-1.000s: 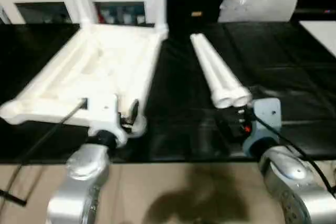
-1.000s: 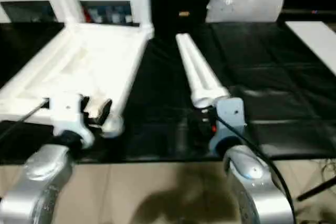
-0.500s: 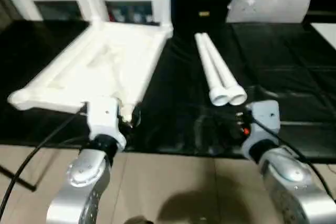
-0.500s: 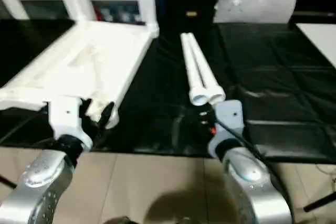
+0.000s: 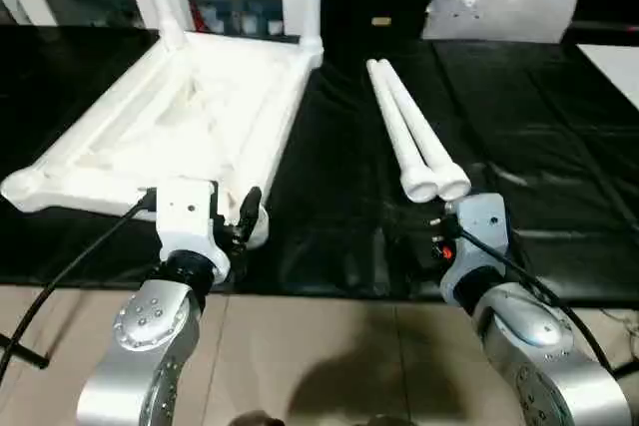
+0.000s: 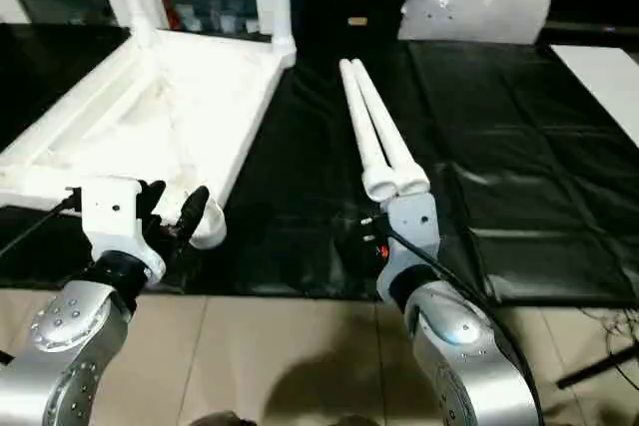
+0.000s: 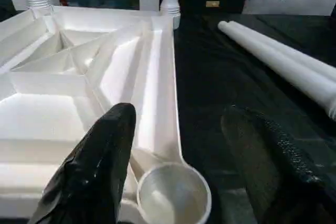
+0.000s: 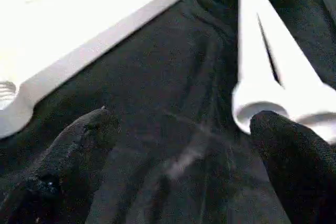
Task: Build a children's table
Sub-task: Move to table, then pick table leg
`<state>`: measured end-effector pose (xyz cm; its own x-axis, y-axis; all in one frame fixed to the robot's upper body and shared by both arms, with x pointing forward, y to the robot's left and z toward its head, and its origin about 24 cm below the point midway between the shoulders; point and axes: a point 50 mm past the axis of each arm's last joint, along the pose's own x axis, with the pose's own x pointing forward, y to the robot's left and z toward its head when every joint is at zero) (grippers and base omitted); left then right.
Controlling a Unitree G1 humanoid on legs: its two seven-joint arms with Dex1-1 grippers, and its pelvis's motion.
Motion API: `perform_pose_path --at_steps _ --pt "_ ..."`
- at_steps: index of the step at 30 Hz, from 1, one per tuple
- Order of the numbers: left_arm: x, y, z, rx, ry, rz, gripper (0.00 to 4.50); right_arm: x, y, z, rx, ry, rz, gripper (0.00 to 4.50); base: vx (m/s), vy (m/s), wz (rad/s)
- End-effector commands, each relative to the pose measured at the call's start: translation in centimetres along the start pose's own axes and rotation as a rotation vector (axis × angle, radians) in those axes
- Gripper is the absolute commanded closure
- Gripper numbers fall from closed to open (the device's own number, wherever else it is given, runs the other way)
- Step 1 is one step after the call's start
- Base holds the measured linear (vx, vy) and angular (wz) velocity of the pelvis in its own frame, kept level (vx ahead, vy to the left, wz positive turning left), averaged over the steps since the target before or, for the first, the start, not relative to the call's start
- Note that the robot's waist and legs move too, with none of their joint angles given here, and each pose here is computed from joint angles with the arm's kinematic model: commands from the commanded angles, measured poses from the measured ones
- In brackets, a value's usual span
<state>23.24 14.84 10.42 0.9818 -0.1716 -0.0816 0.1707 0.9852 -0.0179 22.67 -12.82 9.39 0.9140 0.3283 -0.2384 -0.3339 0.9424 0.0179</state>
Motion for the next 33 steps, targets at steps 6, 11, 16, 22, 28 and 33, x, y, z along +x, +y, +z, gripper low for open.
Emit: perform_pose_path --at_steps 6,11,16,22,28,33 --pt "-0.4 -0.2 0.3 0.004 -0.006 -0.036 1.28 0.3 0.1 0.5 0.010 -0.021 0.007 0.00 0.133 0.034 0.46" --pt "-0.5 -0.4 0.3 0.006 -0.006 -0.084 1.28 0.4 0.0 0.7 0.007 -0.019 -0.012 0.00 0.186 0.059 0.14" --pt "-0.4 -0.7 0.5 0.008 -0.021 -0.142 1.28 1.0 -0.5 1.4 -0.004 0.019 -0.073 0.00 0.185 -0.078 0.00" --pt "-1.1 -2.1 0.8 0.017 0.008 -0.384 1.28 2.8 -2.0 2.4 0.014 0.111 -0.150 0.00 0.114 -0.024 -0.13" --pt "-1.4 -2.9 0.8 0.030 0.079 -0.530 1.28 4.8 -4.1 2.5 -0.035 0.276 -0.225 0.00 -0.009 0.002 0.01" --pt "-2.0 -3.2 1.1 0.046 0.149 -0.647 1.28 6.0 -5.9 2.7 -0.035 0.383 -0.291 0.00 -0.021 0.000 0.01"
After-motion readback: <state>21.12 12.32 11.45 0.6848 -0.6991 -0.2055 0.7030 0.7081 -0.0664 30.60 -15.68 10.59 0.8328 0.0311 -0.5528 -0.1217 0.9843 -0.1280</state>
